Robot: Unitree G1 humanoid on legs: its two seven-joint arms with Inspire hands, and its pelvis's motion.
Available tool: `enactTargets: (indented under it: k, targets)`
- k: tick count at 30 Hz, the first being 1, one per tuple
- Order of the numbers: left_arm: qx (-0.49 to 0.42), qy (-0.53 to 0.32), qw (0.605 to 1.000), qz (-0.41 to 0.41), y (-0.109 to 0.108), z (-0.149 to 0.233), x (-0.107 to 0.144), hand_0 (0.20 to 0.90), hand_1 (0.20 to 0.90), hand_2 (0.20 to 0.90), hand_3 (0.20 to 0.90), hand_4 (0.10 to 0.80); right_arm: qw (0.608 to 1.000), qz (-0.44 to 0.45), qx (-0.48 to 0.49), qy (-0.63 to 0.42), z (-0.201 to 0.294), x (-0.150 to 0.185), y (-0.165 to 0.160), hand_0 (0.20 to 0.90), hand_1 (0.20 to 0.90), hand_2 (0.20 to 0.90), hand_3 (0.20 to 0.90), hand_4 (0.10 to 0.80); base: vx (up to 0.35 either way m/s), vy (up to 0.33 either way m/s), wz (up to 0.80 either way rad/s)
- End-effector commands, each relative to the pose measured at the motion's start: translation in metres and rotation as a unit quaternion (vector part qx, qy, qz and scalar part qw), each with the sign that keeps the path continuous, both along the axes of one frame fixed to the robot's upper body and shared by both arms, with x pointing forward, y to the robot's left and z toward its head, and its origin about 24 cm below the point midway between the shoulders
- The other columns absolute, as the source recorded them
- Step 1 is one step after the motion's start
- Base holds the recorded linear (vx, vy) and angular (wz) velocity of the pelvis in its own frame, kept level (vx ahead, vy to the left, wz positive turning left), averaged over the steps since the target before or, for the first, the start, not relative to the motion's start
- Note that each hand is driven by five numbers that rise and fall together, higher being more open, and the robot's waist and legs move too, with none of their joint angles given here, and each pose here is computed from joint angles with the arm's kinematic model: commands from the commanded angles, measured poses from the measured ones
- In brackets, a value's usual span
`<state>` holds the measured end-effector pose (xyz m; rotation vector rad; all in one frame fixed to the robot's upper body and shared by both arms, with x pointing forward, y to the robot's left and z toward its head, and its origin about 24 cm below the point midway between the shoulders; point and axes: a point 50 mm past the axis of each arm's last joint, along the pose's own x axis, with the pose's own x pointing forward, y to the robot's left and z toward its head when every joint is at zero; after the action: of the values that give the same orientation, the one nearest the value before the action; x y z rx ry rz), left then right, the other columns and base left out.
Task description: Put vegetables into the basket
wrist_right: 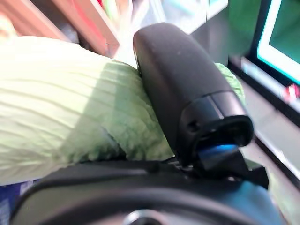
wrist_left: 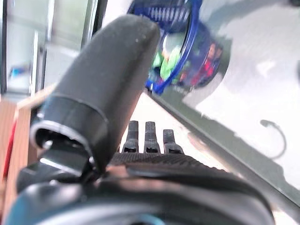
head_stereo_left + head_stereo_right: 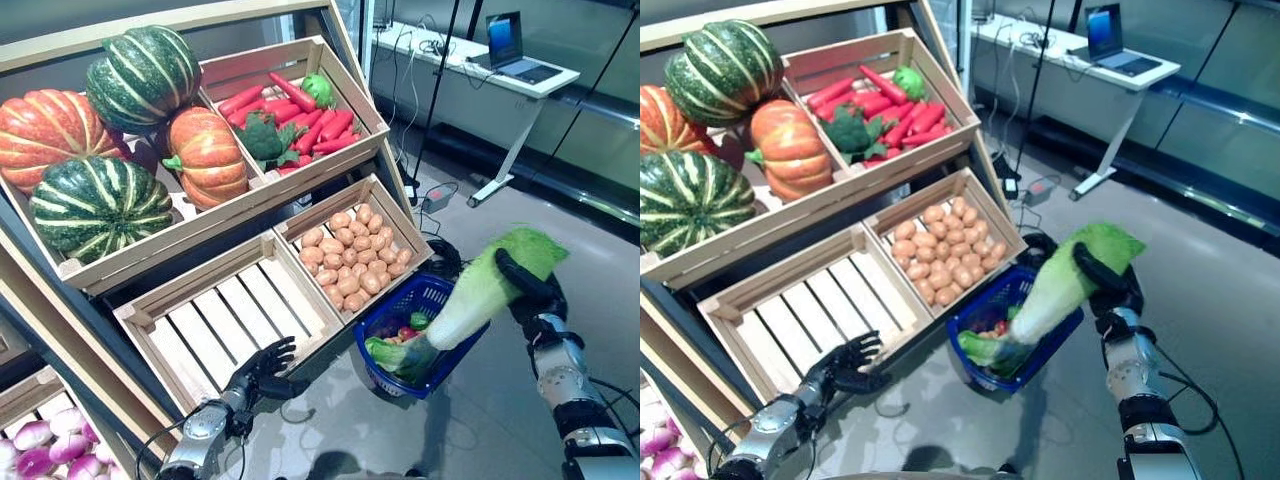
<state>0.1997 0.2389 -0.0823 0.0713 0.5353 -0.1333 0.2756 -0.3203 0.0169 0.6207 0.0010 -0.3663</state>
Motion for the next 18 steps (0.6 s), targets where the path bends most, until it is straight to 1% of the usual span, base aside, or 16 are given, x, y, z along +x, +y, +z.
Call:
enactTargets:
  k: [1, 4, 7, 8, 10, 12, 18]
  targets:
    - [0.018, -0.211, 0.977, 0.036, -0.001, 0.074, 0.077, 0.9, 0.9, 0.9, 0.9, 0.8, 0.973, -0.128, -0.045, -0.189, 0.099, 0.035, -0.032, 0.3, 0.3, 0.3, 0.3, 0.4, -0.331, -0.01, 0.03]
    - [-0.005, -0.286, 0.957, 0.054, -0.005, 0.106, 0.095, 0.9, 0.9, 0.9, 0.9, 0.8, 0.961, -0.158, -0.053, -0.218, 0.127, 0.041, -0.038, 0.3, 0.3, 0.3, 0.3, 0.4, -0.305, 0.005, 0.09]
    - [-0.031, -0.326, 0.942, 0.068, -0.007, 0.124, 0.102, 0.9, 0.9, 0.9, 0.9, 0.8, 0.952, -0.179, -0.067, -0.241, 0.153, 0.048, -0.038, 0.3, 0.3, 0.3, 0.3, 0.4, -0.252, 0.014, 0.08]
    - [-0.045, -0.345, 0.935, 0.068, -0.009, 0.133, 0.103, 0.9, 0.9, 0.9, 0.9, 0.8, 0.946, -0.187, -0.073, -0.255, 0.171, 0.052, -0.037, 0.3, 0.3, 0.3, 0.3, 0.4, -0.206, 0.023, 0.04]
    - [-0.051, -0.355, 0.931, 0.066, -0.01, 0.138, 0.105, 0.9, 0.9, 0.9, 0.9, 0.8, 0.943, -0.191, -0.08, -0.26, 0.18, 0.054, -0.037, 0.3, 0.3, 0.3, 0.3, 0.4, -0.103, 0.016, 0.09]
    - [-0.062, -0.372, 0.924, 0.059, -0.014, 0.149, 0.107, 0.9, 0.9, 0.9, 0.9, 0.8, 0.938, -0.198, -0.089, -0.271, 0.205, 0.058, -0.041, 0.3, 0.3, 0.3, 0.3, 0.4, -0.075, 0.02, 0.14]
    - [-0.104, -0.394, 0.912, 0.035, -0.025, 0.163, 0.108, 0.9, 0.9, 0.9, 0.9, 0.8, 0.935, -0.19, -0.112, -0.279, 0.236, 0.065, -0.041, 0.3, 0.3, 0.3, 0.3, 0.4, -0.062, 0.011, 0.15]
